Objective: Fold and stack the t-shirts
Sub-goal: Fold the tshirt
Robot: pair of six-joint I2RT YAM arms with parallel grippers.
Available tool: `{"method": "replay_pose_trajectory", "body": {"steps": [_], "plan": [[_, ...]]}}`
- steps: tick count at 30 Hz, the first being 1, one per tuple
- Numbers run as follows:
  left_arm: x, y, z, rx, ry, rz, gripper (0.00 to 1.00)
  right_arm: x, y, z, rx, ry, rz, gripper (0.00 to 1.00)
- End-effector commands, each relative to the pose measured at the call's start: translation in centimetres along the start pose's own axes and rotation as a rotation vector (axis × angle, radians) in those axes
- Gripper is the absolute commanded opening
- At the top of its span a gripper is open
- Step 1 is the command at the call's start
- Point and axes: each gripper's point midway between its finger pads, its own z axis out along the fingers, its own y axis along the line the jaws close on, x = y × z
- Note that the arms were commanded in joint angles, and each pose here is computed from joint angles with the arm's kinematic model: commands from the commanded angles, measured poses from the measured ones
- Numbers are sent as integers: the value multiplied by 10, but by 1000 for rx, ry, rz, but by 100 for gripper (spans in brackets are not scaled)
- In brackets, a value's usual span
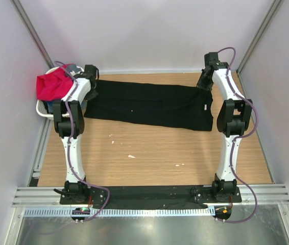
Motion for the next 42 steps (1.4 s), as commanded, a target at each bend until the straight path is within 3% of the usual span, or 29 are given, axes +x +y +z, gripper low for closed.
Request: {"method": "replay_pose_trajectory", "body": {"steps": [1, 2, 3, 5, 7, 8, 9, 11, 13, 16, 20, 24, 30, 36, 42], "plan": [[-21, -1, -1, -17, -68, -26, 1, -33, 3, -7, -15, -101, 53, 1], [-21, -3, -2, -13, -69, -25, 6, -35, 3, -7, -17, -105, 64, 1], [-21, -4, -2, -4, -65, -22, 17, -35, 3, -4, -14, -103, 70, 2], [-25, -9, -7, 21, -66, -18, 35, -36, 6, -5, -31, -103, 80, 13], [-27, -16, -15, 57, -67, -18, 53, -44, -15, -4, -2, -106, 136, 46], [-30, -20, -19, 73, -73, -19, 56, -44, -19, -6, 3, -93, 152, 70], [-32, -25, -25, 98, -74, -20, 59, -46, -26, -7, 8, -90, 182, 81], [-37, -37, -41, 143, -88, -22, 63, -51, -32, -17, 9, -99, 201, 96], [-42, -57, -63, 215, -105, -20, 70, -54, -37, -27, 21, -109, 191, 100], [-49, -83, -94, 317, -136, -9, 81, -65, -32, -53, -5, -152, 169, 100], [-39, -129, -130, 463, -156, 40, 83, -69, -4, -74, -66, -201, 87, 92], [-16, -153, -139, 527, -123, 93, 83, -43, 46, -59, -121, -166, -30, 82], [15, -144, -125, 474, -50, 135, 82, 3, 101, -26, -149, -92, -134, 73], [27, -122, -124, 424, -40, 201, 82, 16, 98, 6, -51, -85, -97, 57], [32, -112, -124, 399, -24, 239, 82, 18, 94, 21, 1, -102, -86, 55]]}}
